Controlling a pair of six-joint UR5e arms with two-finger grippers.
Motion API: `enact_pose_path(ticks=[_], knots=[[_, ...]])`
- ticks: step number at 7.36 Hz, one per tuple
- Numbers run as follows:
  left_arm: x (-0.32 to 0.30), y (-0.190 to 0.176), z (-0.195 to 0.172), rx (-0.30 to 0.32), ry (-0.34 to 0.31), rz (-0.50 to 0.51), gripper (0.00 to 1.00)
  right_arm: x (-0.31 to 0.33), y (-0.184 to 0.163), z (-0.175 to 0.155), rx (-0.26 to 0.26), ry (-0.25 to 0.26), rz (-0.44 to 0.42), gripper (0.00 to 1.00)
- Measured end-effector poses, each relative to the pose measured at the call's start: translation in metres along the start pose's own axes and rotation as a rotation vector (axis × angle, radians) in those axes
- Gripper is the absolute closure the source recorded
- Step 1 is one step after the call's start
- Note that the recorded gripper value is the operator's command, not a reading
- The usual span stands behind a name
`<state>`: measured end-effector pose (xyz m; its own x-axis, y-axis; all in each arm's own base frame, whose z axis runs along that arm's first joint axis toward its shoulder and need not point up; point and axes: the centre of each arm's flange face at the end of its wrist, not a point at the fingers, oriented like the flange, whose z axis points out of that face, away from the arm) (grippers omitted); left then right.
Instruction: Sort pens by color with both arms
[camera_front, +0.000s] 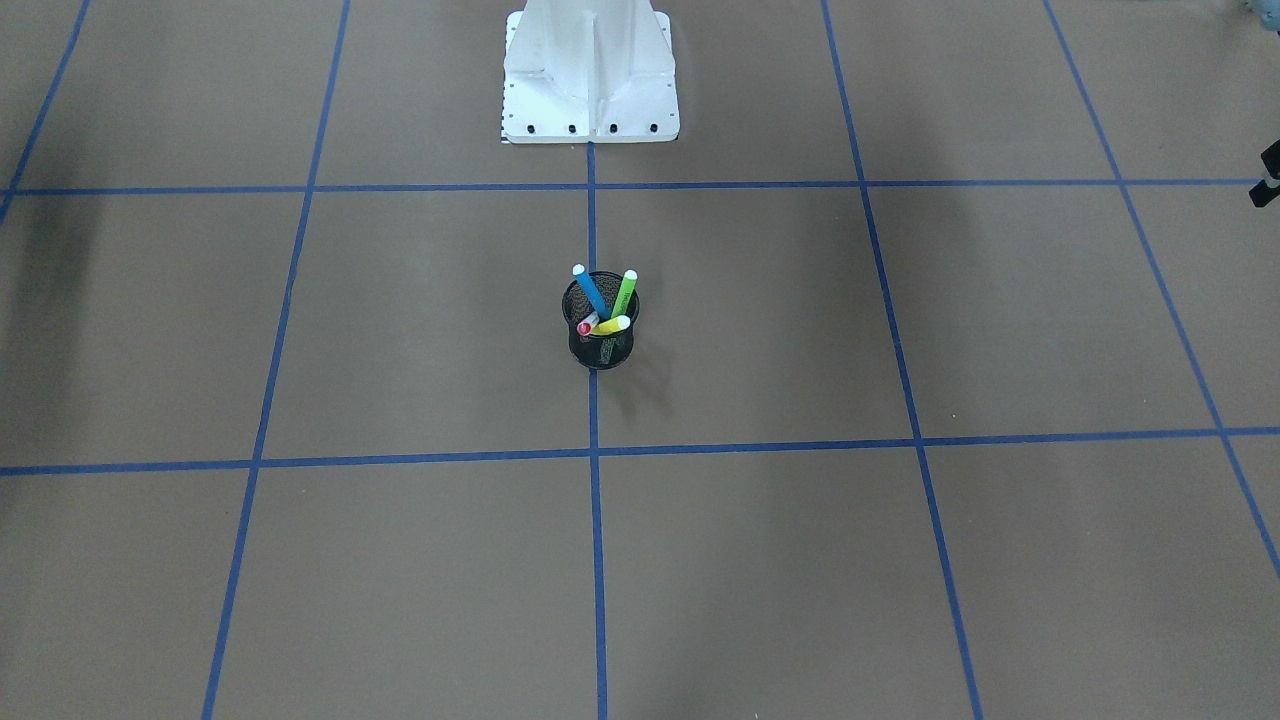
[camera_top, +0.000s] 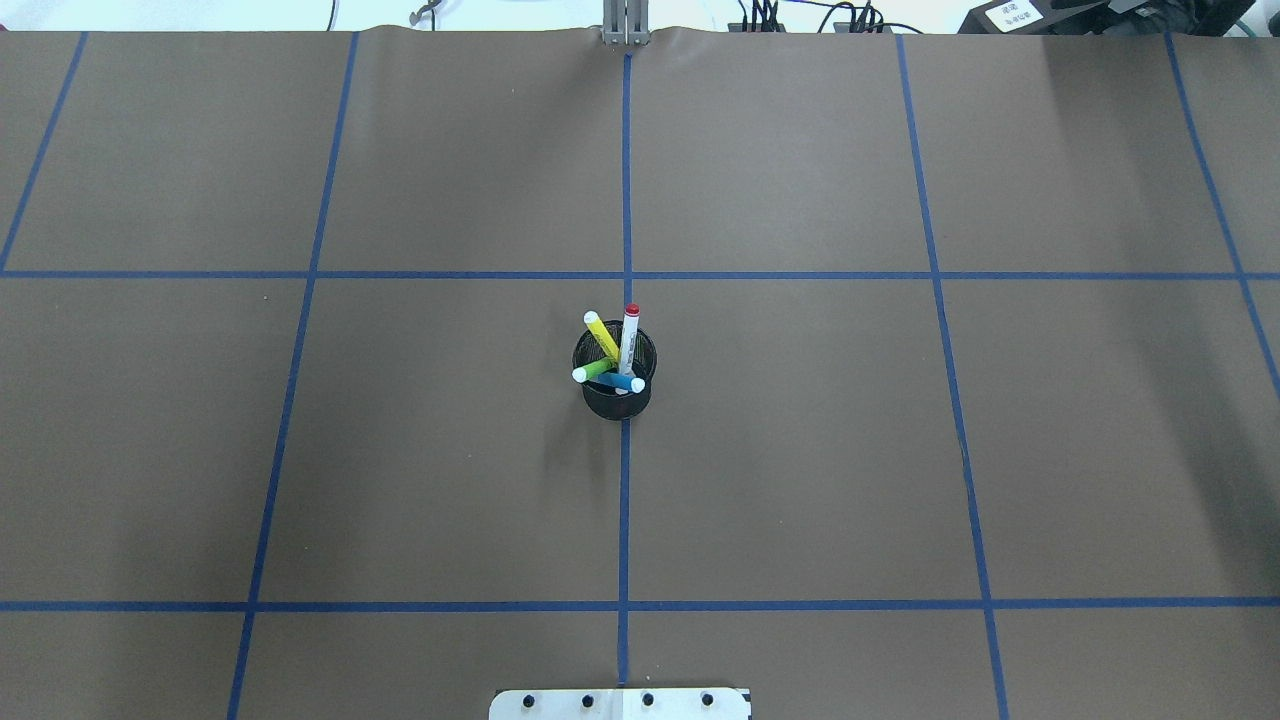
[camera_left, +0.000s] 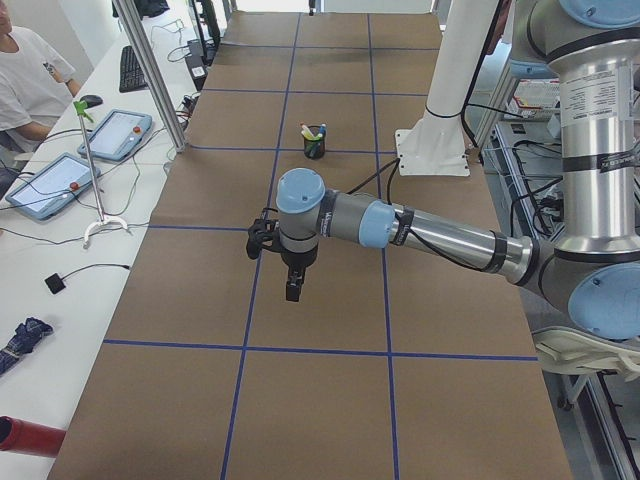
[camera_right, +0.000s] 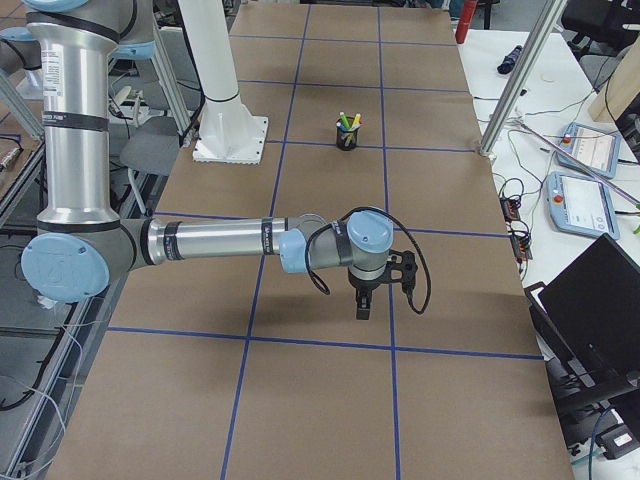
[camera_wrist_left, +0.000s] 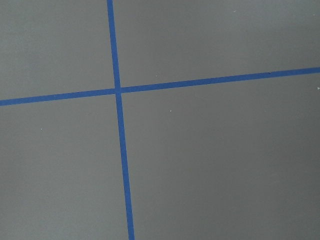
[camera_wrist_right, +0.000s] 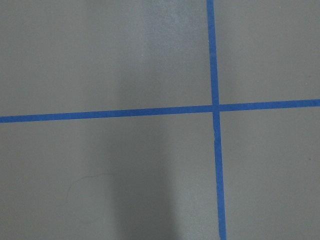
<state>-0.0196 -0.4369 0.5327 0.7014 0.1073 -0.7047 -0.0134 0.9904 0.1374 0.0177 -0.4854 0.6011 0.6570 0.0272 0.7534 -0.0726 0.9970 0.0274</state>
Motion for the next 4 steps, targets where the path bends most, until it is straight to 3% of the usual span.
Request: enact_pose_path(ticks=[4], knots=[[0.000,-0.001,0.000,0.002,0.001,0.006,0.01,-0.013,0.000,0.002,0.014,-0.026,-0.049,0.01]])
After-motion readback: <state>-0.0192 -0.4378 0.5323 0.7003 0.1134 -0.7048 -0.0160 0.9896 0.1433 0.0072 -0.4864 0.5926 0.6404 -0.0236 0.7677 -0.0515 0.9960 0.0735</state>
